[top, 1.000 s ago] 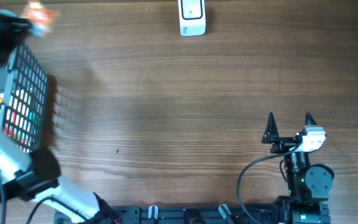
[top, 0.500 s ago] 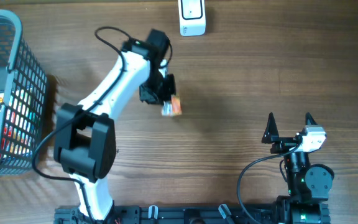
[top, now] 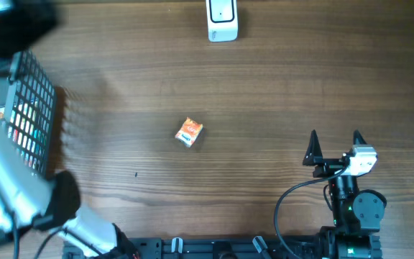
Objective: Scan the item barcode
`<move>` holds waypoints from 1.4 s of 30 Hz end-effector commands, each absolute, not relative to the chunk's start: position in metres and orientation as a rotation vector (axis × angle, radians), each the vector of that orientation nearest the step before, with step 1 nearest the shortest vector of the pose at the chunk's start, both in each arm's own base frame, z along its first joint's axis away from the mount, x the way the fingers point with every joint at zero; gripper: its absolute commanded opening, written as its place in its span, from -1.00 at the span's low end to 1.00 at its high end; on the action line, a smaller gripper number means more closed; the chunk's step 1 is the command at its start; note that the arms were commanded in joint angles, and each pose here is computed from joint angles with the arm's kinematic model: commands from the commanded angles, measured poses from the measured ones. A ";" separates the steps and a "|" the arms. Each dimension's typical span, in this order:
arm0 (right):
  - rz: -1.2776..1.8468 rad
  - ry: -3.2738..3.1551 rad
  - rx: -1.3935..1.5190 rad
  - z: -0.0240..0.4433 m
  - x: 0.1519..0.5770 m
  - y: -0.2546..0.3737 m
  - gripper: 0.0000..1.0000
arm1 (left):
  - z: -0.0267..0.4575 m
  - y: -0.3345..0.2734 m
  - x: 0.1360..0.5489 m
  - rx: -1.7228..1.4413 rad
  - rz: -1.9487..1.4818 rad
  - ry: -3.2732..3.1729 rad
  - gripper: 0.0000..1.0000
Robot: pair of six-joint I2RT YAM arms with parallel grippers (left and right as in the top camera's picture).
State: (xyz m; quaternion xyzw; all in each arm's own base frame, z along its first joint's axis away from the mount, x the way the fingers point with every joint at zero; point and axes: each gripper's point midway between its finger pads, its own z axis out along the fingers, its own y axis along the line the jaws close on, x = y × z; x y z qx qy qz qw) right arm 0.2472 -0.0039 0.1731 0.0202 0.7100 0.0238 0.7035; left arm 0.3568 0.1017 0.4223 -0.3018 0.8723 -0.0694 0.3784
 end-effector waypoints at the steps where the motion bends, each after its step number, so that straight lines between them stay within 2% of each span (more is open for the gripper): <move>1: 0.033 1.571 0.052 0.175 0.247 -0.007 1.00 | 0.431 0.213 0.289 -1.192 0.018 2.007 1.00; 2: 0.033 1.572 0.052 0.174 0.247 -0.007 1.00 | 0.421 0.235 0.275 -1.298 0.020 1.983 1.00; 4: 0.033 1.571 0.051 0.175 0.247 -0.007 0.99 | 0.366 0.275 0.248 -1.579 -0.015 2.008 1.00; 7: 0.033 1.571 0.052 0.175 0.247 -0.007 0.99 | 0.287 0.289 0.237 -1.798 -0.082 2.125 1.00; 11: 0.033 1.572 0.052 0.174 0.247 -0.007 0.99 | 0.175 0.290 0.241 -1.893 -0.072 2.292 1.00; 14: 0.033 1.572 0.052 0.174 0.247 -0.007 0.99 | 0.121 0.289 0.249 -1.853 -0.014 2.337 1.00; 18: 0.033 1.572 0.052 0.174 0.247 -0.007 0.99 | 0.094 0.301 0.245 -1.791 0.320 2.372 1.00; 22: 0.033 1.572 0.052 0.174 0.247 -0.007 0.99 | 0.089 0.317 0.242 -1.712 0.659 2.336 1.00; 26: 0.033 1.571 0.051 0.175 0.247 -0.007 1.00 | 0.076 0.326 0.246 -1.696 0.676 2.292 1.00; 29: 0.033 1.571 0.051 0.175 0.247 -0.007 0.99 | 0.048 0.326 0.242 -1.701 0.683 2.378 1.00; 31: 0.033 1.571 0.051 0.175 0.247 -0.007 0.99 | 0.034 0.325 0.239 -1.716 0.684 2.415 0.79; 34: 0.033 1.571 0.051 0.175 0.247 -0.007 0.99 | 0.031 0.327 0.241 -1.679 0.689 2.447 -0.39; 36: 0.033 1.572 0.052 0.174 0.247 -0.007 0.99 | 0.041 0.330 0.243 -1.651 0.702 2.445 -0.88; 39: 0.033 1.572 0.052 0.174 0.247 -0.007 1.00 | 0.067 0.335 0.248 -1.637 0.703 2.399 -0.92; 42: 0.033 1.572 0.052 0.174 0.247 -0.007 0.99 | 0.112 0.337 0.251 -1.613 0.704 2.314 -0.92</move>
